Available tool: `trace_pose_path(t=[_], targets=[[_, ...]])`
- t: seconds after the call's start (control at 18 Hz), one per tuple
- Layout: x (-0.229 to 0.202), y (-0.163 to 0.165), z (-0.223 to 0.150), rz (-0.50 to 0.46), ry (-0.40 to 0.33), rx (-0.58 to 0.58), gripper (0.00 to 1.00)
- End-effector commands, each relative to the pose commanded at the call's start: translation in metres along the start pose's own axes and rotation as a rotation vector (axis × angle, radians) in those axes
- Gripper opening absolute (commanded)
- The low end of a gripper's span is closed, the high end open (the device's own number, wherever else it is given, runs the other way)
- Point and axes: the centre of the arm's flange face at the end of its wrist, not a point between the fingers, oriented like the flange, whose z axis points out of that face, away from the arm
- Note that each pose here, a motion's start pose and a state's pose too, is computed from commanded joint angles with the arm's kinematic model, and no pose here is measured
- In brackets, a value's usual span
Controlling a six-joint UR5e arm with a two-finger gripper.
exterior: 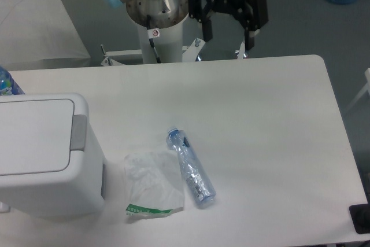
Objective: Open the trash can
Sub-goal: 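Move the open gripper over toward the white trash can lid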
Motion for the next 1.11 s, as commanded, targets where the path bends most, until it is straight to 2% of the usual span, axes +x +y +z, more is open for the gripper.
trace_pose_path(t=[0.22, 0.44, 0.72, 0.89, 1.11], targets=[[0.006, -0.012, 0.004, -0.05, 0.013, 0.007, 1.0], [0.019, -0.038, 0.016, -0.192, 0.041, 0.021, 1.0], [0.034, -0.077, 0.027, -0.312, 0.048, 0.062, 1.0], [0.044, -0.102, 0.04, -0.431, 0.077, 0.066, 1.0], [0.067, -0.129, 0.061, -0.509, 0.127, 0.05, 1.0]])
